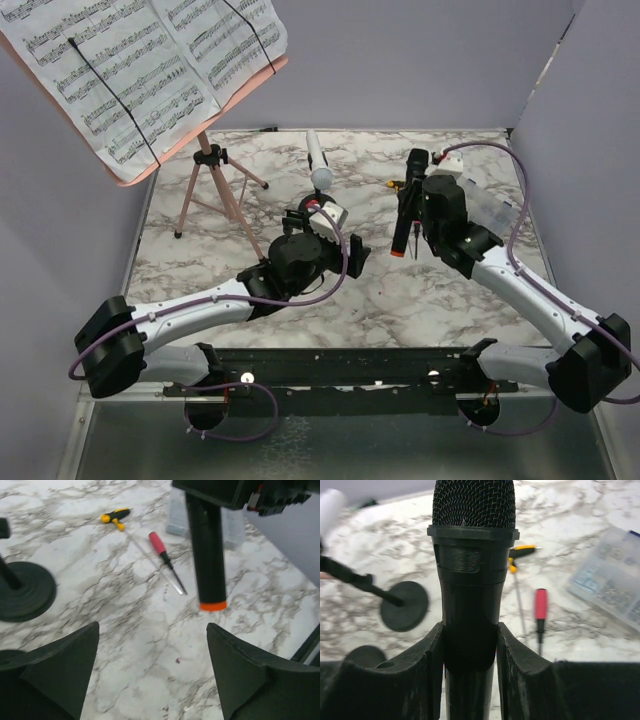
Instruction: Pack up the instrument practice props
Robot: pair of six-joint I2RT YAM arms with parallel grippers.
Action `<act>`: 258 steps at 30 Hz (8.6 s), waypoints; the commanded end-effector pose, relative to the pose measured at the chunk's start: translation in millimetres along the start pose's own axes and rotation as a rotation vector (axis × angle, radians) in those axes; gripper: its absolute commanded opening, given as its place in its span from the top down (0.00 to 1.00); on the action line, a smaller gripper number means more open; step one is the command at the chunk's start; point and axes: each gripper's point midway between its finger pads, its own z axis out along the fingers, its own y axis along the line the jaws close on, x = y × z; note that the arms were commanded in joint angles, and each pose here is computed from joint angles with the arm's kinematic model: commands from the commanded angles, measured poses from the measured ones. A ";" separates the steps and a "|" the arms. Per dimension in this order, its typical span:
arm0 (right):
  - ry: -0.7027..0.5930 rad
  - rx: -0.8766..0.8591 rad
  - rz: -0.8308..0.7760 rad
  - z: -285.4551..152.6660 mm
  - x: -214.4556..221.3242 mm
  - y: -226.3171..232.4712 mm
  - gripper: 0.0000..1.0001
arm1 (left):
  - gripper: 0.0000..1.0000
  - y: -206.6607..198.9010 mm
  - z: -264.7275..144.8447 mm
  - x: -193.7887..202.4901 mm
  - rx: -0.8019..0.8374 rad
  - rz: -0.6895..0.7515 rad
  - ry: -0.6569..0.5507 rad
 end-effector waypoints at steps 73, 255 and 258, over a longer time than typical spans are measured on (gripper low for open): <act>0.436 0.060 -0.307 161.6 52.8 -144.9 0.18 | 0.01 167.5 -131.6 -23.9 -0.546 -0.024 -0.220; -0.126 0.532 -0.025 -100.2 -91.9 -259.4 0.01 | 0.01 168.7 -147.9 -34.6 -0.537 -0.076 -0.337; -0.144 0.411 -0.025 -88.5 -106.1 -239.2 0.00 | 0.01 169.4 -146.1 -33.9 -0.542 -0.057 -0.323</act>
